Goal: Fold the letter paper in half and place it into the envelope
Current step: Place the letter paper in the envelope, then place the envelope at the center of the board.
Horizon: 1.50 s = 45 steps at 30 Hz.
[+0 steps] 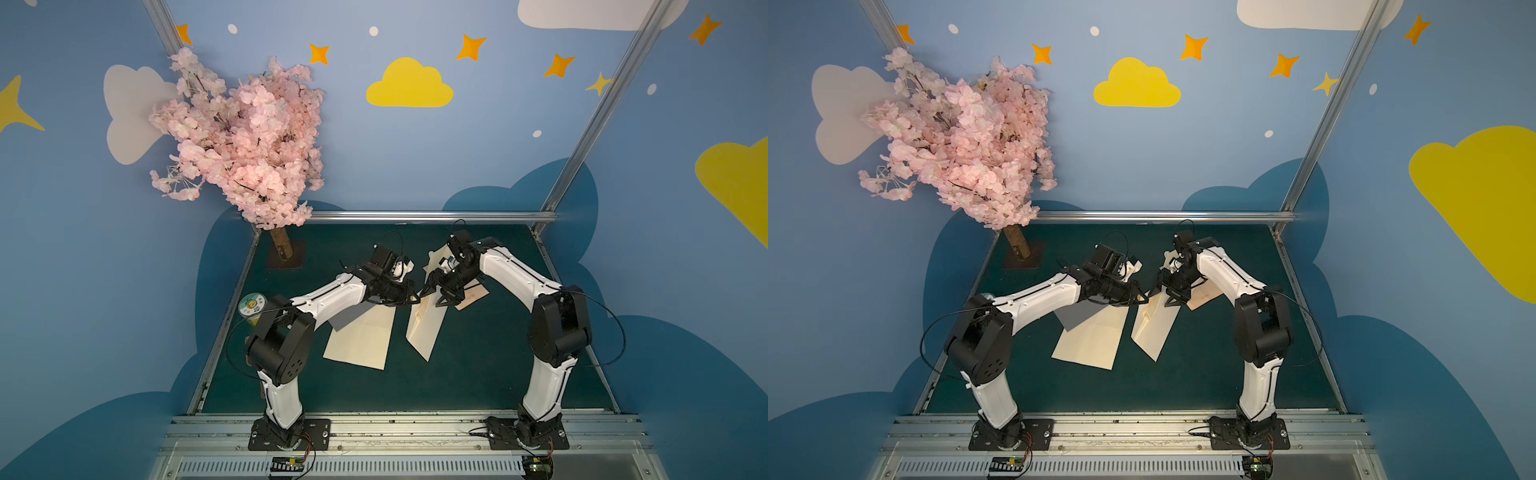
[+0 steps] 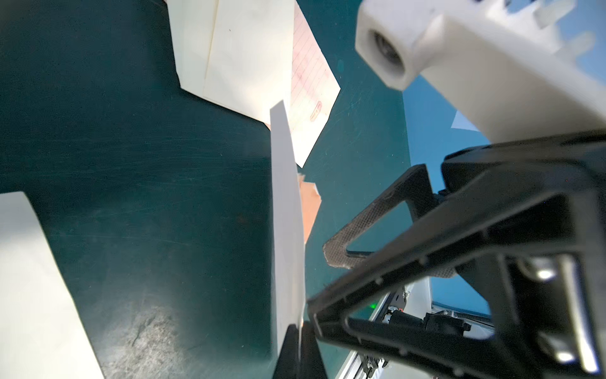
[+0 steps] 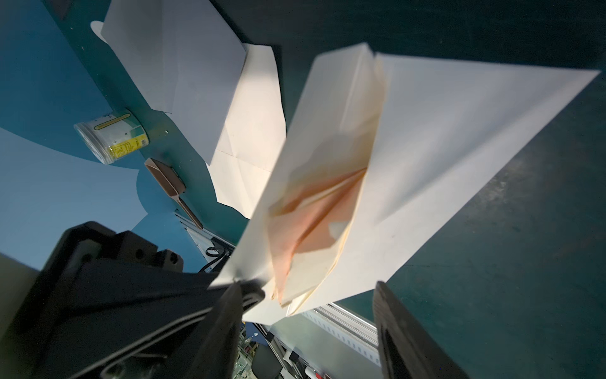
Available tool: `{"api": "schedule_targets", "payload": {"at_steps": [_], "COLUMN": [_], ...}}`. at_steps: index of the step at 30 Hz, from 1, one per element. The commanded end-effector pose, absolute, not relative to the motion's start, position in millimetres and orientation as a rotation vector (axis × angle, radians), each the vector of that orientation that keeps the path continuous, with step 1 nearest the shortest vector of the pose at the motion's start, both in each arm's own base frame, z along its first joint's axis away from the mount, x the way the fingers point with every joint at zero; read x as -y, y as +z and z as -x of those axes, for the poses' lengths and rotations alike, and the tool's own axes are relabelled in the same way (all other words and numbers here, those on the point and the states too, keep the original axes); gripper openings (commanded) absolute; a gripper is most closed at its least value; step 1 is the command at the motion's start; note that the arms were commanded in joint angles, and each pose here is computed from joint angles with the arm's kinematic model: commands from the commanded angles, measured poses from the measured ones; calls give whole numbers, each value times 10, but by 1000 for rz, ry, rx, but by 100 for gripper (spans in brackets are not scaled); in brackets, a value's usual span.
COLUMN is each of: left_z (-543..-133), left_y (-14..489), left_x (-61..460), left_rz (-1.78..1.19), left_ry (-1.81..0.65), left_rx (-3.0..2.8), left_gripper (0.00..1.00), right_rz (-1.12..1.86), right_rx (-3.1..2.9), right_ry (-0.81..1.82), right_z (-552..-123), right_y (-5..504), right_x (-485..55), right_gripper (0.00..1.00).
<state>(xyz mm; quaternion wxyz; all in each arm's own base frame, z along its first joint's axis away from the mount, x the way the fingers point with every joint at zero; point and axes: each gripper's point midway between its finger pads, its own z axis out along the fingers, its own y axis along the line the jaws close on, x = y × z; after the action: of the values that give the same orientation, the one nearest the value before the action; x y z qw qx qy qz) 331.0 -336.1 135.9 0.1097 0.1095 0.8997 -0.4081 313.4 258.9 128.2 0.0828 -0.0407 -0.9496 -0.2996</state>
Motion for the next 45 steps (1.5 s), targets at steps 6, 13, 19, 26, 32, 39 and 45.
{"api": "schedule_targets", "payload": {"at_steps": [6, 13, 19, 26, 32, 39, 45], "left_z": [-3335, -3382, -3407, -3417, -3496, -3649, -3694], "left_y": [1607, 1678, 1694, 1579, 1441, 1189, 856], "left_x": [3385, 3388, 3392, 3335, 3232, 3131, 3096], "left_rz": [-334, -327, -325, -301, -236, -106, 68], "left_ry": [-1261, -1266, -1271, -1226, -1172, -1092, -1085], "left_rx": [-2567, -2548, -2542, -2581, -2613, -2631, -2655], "left_gripper": [3, 3, 3, 3, 3, 3, 3], "right_rz": [130, 129, 125, 98, 63, 63, 14], "right_rx": [2836, 2823, 2832, 2853, 2867, 2881, 2903], "right_ry": [-812, -729, -693, -755, -827, -827, -789], "right_z": [-3158, -3132, -3120, -3164, -3068, -2959, -2972], "right_y": [1008, 779, 744, 970, 1205, 1262, 1299], "right_x": [-2574, -2531, -2489, -2505, -2484, -2410, -2379], "right_gripper": [63, 63, 63, 63, 62, 59, 56]}}
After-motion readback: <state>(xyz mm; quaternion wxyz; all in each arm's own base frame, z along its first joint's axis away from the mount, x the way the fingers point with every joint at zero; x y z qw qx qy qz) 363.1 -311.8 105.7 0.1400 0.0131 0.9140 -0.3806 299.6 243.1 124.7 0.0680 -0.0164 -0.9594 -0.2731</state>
